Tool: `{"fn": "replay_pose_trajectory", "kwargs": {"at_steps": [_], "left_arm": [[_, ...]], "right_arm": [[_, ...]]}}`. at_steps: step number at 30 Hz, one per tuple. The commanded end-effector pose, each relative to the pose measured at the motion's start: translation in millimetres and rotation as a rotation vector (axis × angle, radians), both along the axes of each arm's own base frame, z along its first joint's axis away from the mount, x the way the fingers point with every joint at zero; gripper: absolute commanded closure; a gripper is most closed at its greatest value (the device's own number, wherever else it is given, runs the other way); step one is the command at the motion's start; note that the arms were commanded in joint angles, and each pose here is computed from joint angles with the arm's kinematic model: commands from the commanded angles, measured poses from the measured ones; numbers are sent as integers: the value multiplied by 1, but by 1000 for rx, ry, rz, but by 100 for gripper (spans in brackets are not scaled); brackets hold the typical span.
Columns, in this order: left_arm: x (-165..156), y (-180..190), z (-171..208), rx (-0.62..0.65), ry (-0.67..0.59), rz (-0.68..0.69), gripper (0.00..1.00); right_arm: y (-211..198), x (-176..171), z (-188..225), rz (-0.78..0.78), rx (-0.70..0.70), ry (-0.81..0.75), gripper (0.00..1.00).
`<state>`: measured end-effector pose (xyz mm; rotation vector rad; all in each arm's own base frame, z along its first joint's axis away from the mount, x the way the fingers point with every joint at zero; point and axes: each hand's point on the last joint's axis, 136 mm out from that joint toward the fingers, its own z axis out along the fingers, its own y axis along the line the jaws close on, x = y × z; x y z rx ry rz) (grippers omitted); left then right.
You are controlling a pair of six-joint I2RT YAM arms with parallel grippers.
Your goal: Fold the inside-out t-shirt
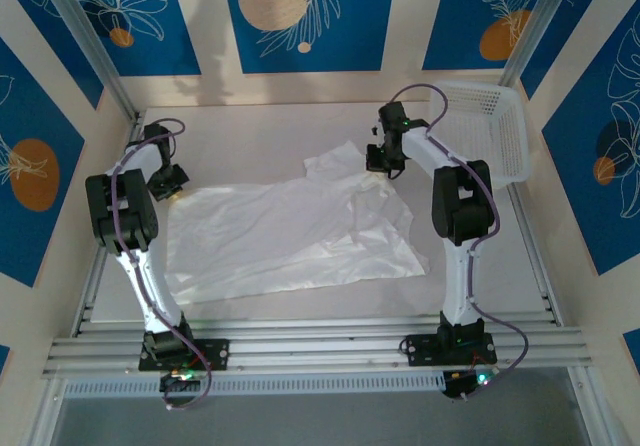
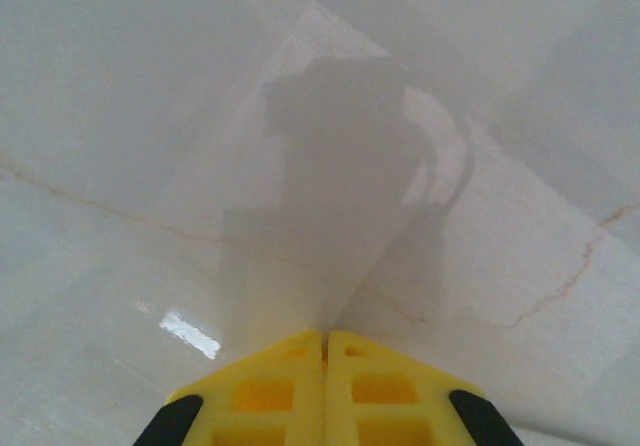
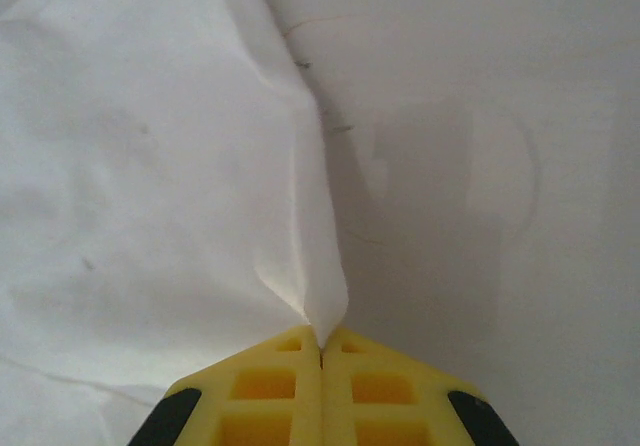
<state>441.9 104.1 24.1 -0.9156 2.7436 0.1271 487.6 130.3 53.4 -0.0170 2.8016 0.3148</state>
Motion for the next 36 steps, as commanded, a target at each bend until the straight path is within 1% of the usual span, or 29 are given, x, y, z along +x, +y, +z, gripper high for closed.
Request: {"fn": "replay_pose_trajectory", "kwargs": {"at_steps": [1,3,6,7,9,12,15,17,21,23,26,28,32,36], "left_arm": [[-10,12,11,43,20,3,100],[-6,4,16,8,-12,-18,100],[7,-17,18,-107,-63,-63,100],[8,-19,19,-124,-65,-65,100],[7,-20,28,-124,-79,-63,100],[1,-16,49,-91,-116,-55,100],[-14,-11,71,-48,-156,-17,100],[-28,-14,77,-56,-190,6,100],[-61,-22,67,-80,-214,60,100],[-74,-21,56,-67,-206,82,100],[-86,-18,41,-72,-172,101,100],[-92,-16,40,-74,-163,108,100],[-103,-11,59,-38,-214,129,100],[-119,-7,80,9,-270,145,100]], "right_arm": [[-26,-6,6,-69,8,6,100],[-28,-7,6,-66,13,10,100],[-22,-7,10,-50,38,9,100],[-20,-6,13,-48,47,8,100],[-18,-5,23,-46,64,-2,100],[-17,-5,44,-44,85,-36,100],[-21,-11,63,-58,108,-68,100],[-26,-20,69,-82,122,-87,100],[-39,-44,61,-158,178,-109,100],[-36,-57,51,-166,212,-82,100],[-35,-70,42,-171,225,-43,100],[-36,-73,48,-166,222,-51,100],[-43,-78,73,-177,209,-110,100],[-48,-92,89,-218,238,-149,100]]}}
